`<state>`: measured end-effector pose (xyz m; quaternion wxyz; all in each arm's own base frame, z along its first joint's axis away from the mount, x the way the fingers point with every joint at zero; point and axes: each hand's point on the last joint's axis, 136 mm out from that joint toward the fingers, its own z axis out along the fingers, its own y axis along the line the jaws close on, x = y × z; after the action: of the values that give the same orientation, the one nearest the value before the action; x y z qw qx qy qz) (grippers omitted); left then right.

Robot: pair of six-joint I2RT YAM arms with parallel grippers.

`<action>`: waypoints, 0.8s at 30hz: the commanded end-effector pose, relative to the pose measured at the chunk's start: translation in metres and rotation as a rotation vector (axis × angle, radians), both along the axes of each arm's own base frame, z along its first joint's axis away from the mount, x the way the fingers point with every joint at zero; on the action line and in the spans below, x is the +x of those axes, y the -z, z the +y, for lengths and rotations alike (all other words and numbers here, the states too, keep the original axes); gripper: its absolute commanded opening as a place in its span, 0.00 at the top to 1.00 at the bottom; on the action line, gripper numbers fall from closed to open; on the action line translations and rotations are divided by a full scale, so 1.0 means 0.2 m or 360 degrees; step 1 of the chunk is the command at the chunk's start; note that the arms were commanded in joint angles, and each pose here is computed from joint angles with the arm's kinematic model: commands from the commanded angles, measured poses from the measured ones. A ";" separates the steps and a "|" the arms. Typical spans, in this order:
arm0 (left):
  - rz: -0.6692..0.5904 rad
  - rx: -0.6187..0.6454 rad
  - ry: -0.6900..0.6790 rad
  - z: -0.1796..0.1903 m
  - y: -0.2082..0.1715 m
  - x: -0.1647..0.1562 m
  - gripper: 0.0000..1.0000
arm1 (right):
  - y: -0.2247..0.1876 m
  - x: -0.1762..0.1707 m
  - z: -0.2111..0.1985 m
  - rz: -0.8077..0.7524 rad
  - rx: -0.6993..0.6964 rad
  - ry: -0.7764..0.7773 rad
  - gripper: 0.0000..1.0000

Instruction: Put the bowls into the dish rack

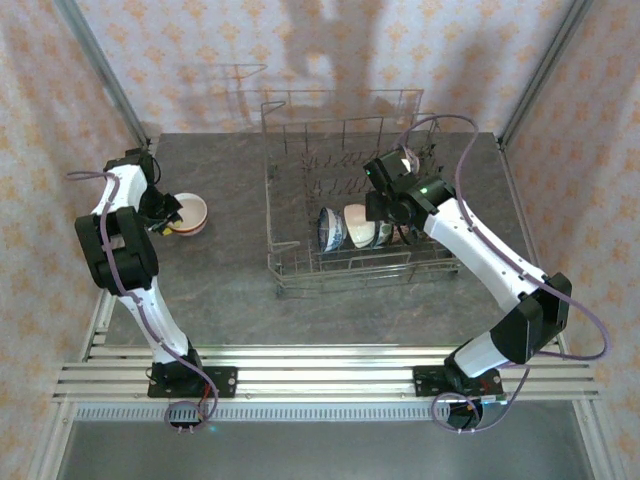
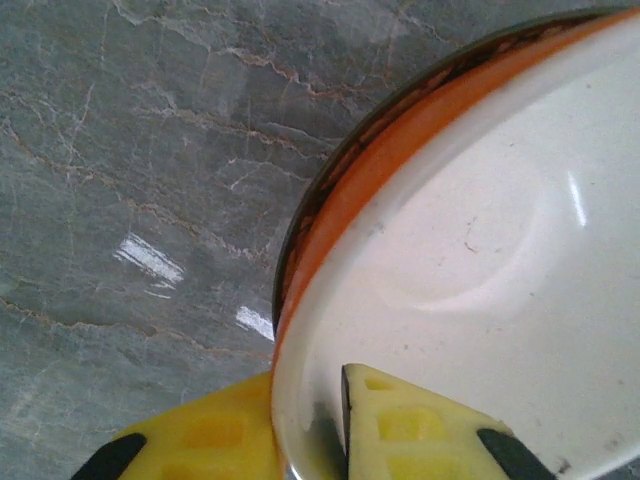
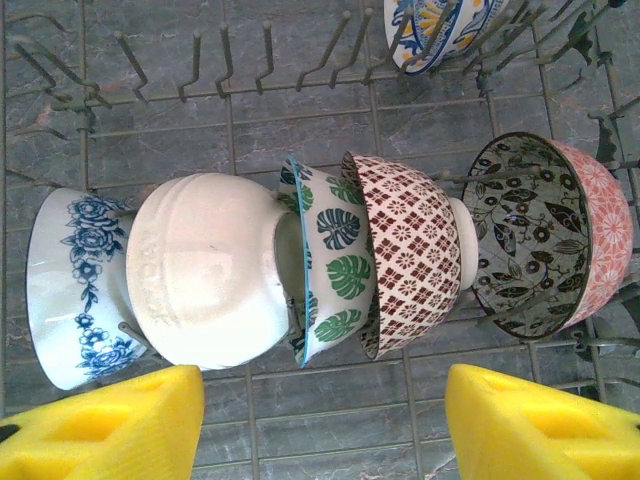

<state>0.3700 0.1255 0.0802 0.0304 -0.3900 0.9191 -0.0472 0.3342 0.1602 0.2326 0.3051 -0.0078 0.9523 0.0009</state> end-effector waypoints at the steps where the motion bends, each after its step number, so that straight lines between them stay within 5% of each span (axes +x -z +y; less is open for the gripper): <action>1: -0.0043 -0.0055 0.0001 -0.05 -0.08 -0.04 0.86 | -0.06 -0.01 0.01 -0.0023 0.0015 -0.0003 0.36; 24: -0.0287 -0.0171 0.0002 -0.21 -0.27 -0.04 0.98 | -0.14 -0.04 0.04 -0.0057 0.0033 -0.0029 0.37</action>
<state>0.3582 0.0940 0.1222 0.0729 -0.3896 0.9113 -0.1115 0.3287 0.1710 0.2446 0.3097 -0.0217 0.9505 0.0107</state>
